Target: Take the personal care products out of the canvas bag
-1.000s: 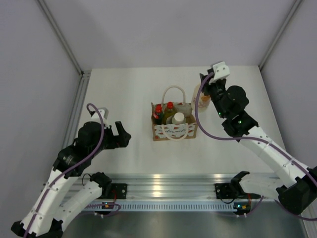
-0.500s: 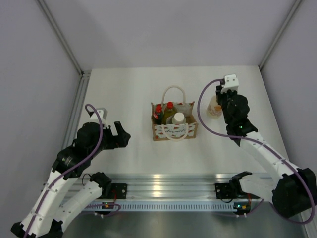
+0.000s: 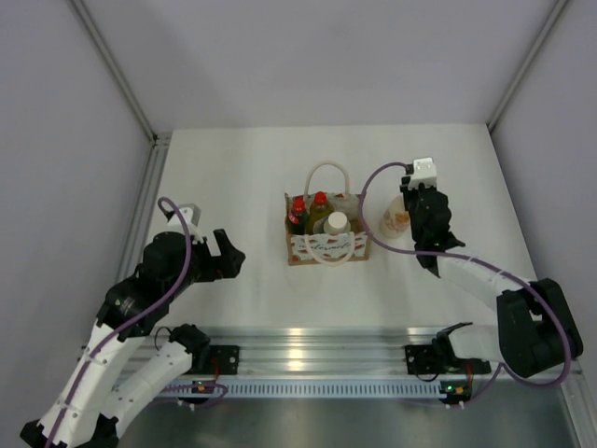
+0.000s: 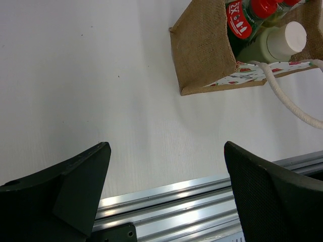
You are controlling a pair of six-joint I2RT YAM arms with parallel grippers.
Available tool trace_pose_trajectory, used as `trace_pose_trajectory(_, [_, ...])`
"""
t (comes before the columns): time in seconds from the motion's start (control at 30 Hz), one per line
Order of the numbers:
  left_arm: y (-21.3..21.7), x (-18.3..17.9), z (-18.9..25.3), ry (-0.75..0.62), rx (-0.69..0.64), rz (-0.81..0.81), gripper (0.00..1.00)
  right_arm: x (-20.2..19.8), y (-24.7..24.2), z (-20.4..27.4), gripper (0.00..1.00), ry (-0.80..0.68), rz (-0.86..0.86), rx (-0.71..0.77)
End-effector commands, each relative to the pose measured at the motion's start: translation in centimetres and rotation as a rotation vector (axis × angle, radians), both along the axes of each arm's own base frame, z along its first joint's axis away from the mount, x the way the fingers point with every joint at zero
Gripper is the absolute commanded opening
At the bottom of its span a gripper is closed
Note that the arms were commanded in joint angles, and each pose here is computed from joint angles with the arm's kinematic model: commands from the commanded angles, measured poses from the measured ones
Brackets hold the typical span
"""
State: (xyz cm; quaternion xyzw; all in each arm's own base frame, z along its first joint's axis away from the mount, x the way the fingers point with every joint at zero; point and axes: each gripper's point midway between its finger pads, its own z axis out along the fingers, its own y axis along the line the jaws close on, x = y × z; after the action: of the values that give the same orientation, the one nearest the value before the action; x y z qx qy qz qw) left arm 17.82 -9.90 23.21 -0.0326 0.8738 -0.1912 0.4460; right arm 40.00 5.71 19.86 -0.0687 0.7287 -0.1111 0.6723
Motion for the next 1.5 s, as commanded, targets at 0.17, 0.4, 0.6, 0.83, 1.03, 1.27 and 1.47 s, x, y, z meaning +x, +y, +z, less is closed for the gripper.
trace_pose_trajectory(0.17, [-0.1,0.4,0.6,-0.036,-0.016,0.007,0.98,0.6,-0.8,7.2,0.0,-0.27,-0.04,0.116])
trace_pose_trajectory(0.4, [0.0,0.4,0.6,-0.039,-0.018,0.011,0.98,1.3,-0.4,5.9,0.04,-0.205,-0.035,0.084])
trace_pose_trajectory(0.6, [0.0,0.3,0.8,-0.043,-0.023,0.01,0.98,1.4,0.2,5.3,0.35,-0.189,-0.029,0.098])
trace_pose_trajectory(0.83, [0.0,0.3,0.8,-0.044,-0.021,0.009,0.98,1.3,0.4,5.8,0.51,-0.186,-0.019,0.125])
trace_pose_trajectory(1.03, [0.0,0.3,0.8,-0.043,-0.023,0.01,0.98,0.6,1.1,7.3,0.61,-0.196,0.026,0.16])
trace_pose_trajectory(1.27, [0.0,0.4,0.7,-0.04,-0.019,0.009,0.98,-1.1,2.1,12.3,0.77,-0.233,0.11,0.231])
trace_pose_trajectory(1.47, [-0.1,0.6,0.6,-0.033,-0.013,0.013,0.98,-2.9,4.2,15.0,0.88,-0.173,0.224,0.362])
